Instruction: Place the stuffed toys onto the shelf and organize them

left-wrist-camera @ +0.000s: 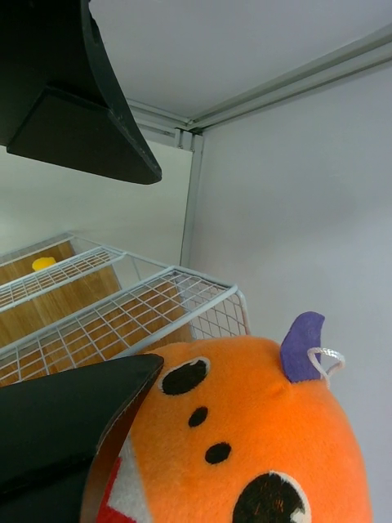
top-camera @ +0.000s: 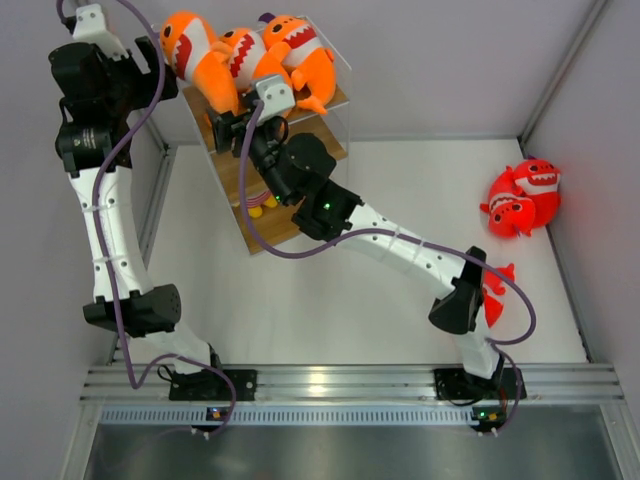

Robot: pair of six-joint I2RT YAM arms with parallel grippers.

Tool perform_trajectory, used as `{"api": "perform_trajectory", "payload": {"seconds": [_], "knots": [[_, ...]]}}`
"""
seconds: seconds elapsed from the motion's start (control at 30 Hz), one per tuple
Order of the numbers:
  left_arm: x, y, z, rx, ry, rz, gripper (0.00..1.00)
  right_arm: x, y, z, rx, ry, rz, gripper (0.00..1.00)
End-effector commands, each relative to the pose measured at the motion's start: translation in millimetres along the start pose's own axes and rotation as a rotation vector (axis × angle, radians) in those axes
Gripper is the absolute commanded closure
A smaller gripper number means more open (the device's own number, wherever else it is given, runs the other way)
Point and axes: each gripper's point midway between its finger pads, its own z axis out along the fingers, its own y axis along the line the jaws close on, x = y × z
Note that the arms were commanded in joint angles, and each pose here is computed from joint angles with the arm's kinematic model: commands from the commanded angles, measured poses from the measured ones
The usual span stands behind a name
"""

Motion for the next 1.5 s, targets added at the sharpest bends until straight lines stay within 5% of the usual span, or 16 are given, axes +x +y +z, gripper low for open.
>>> {"api": "perform_trajectory", "payload": {"seconds": [0.0,0.13,0.5,0.53,0.67,0.73,1.13,1.47], "knots": [[-21.8,-5.4,-11.0,0.005,-0.074,0.013,0.09,-36.0,-17.9,-3.0,0.068,-0.053,0.061,0.36],[-19.3,-6.1,-9.1,0.012,-0.067,0.010,0.09,5.4,-21.5,8.6,0.072,0.017,0.129,0.33],[-13.6,-7.0,-7.2,0.022,-0.051,0.007,0.09,32.1,-28.4,23.0,0.093,0.021,0.184,0.34],[-13.1,-6.8,-6.5,0.022,-0.050,0.007,0.09,33.9,-27.6,24.3,0.088,0.022,0.204,0.37],[-11.4,-5.5,-6.4,0.016,-0.046,0.010,0.09,27.7,-25.9,26.8,0.058,0.016,0.236,0.81],[-11.0,-5.4,-6.9,0.016,-0.045,0.012,0.09,17.1,-24.6,23.8,0.044,0.008,0.258,0.89],[-17.5,-6.2,-17.7,0.011,-0.064,0.034,0.08,-35.2,-6.7,-5.1,-0.109,0.032,0.375,1.00],[-15.0,-5.3,-23.7,0.003,-0.059,0.041,0.08,-21.0,-6.9,-4.3,-0.123,0.080,0.364,1.00]]}}
